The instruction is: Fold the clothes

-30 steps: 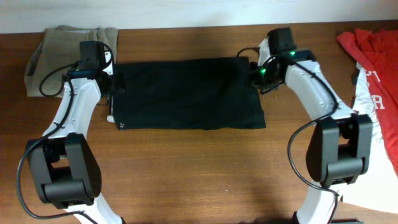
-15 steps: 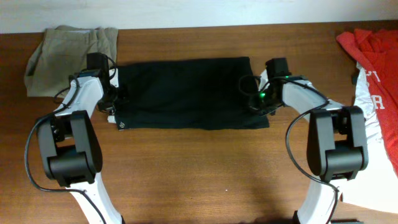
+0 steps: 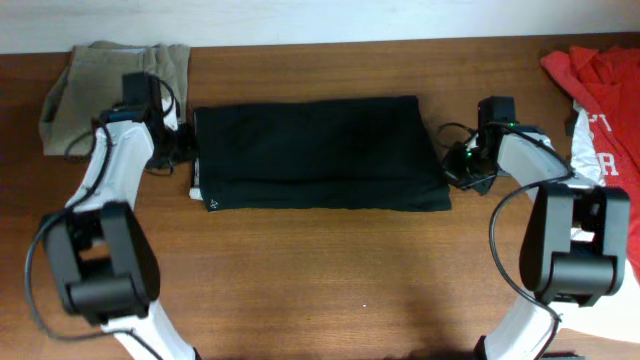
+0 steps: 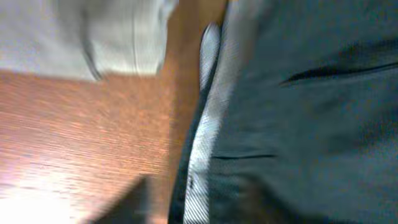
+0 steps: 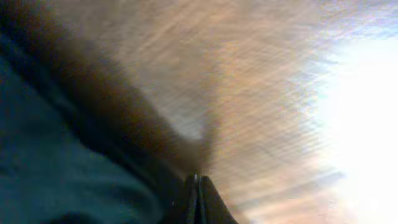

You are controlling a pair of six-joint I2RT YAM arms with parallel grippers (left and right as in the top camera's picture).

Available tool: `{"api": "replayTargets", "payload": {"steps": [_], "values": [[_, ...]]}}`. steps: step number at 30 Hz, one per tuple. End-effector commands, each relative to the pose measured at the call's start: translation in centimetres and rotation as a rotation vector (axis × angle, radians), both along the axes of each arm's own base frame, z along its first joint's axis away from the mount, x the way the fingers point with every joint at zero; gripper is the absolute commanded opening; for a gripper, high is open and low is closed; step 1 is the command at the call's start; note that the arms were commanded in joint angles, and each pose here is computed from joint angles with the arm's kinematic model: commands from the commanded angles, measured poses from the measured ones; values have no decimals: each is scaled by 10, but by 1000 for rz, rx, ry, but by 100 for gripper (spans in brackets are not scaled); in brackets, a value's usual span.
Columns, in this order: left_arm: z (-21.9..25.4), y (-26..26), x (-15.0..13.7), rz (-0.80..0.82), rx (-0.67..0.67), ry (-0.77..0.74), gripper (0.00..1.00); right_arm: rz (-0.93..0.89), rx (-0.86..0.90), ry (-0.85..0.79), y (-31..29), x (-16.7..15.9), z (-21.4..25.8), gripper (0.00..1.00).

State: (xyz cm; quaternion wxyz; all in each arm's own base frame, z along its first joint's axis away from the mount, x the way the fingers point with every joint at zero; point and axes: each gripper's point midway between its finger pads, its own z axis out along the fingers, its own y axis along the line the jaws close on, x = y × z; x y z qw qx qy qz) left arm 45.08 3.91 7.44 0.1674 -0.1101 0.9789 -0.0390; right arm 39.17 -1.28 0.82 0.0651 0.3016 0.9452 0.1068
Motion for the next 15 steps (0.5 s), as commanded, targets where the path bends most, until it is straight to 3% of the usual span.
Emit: {"api": "replayTargets", "payload": {"steps": [1,2,3,4,13,15], "values": [[53,6,5,13,27,-125,99,-61,-90,-69,-18,-1,42,7],[51,5,4,5,27,-119,99,-58,-91,-74,-17,-5,50,21],[46,5,3,4,24,-106,99,-58,-91,-77,-17,-8,57,71],[40,3,3,-5,15,-94,99,-57,-91,-77,-17,-10,60,99],[-19,-24,5,-137,-122,8,99,-63,-91,-84,-17,-8,59,99],[-27,-24,4,-137,-128,25,99,-101,-184,-100,-40,-4,61,99]]}}
